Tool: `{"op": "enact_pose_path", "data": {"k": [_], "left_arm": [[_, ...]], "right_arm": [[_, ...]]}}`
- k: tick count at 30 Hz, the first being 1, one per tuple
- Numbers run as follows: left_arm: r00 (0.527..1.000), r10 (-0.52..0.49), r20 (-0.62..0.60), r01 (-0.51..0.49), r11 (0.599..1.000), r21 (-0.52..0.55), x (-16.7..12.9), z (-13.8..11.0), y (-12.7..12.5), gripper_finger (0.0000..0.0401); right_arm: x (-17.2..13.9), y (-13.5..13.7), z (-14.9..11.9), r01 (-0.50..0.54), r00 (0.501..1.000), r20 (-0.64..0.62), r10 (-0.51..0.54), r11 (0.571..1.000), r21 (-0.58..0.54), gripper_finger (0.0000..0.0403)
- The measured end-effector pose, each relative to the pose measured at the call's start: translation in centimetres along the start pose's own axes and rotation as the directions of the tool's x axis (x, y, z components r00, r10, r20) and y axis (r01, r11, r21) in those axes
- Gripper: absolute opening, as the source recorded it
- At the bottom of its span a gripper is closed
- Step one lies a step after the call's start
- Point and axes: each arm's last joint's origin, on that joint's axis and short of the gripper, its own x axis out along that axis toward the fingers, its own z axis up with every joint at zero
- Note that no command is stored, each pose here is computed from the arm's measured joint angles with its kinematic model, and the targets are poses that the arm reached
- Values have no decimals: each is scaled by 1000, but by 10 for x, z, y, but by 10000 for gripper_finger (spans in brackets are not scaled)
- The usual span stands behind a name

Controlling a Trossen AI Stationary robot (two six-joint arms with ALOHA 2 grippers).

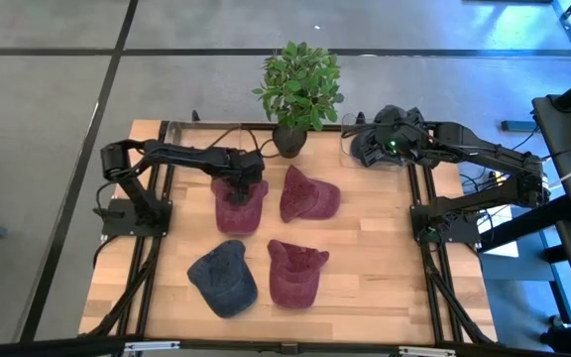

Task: Pick & Place hat
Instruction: Put the top left red cap into the left transparent bin

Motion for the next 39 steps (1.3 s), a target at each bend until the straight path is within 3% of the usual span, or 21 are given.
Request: {"op": "enact_pose_path", "data": {"k": [5,13,24,27,33,39], "left_arm": [[1000,-5,8,6,999,-54,-1,0,0,179],[999,-29,32,31,998,-50,-1,3,-3,238],[997,2,72,-2,1000,-3,-21,23,4,243],[996,-6,92,2,999,42,-31,32,9,244],[999,-47,10,44,978,203,-34,44,14,242],[988,-109,-108,134,955,264,-3,44,12,242]], "right_arm": [[0,0,0,0,1000,0,0,1000,-5,193],[0,0,0,0,1000,0,0,1000,-28,193],[0,0,0,2,1000,1,-2,998,-56,193],[0,0,0,3,1000,1,-3,998,-57,193],[0,0,0,4,1000,1,-3,997,-76,193],[0,-1,0,11,1000,-1,-12,997,-79,193]]}}
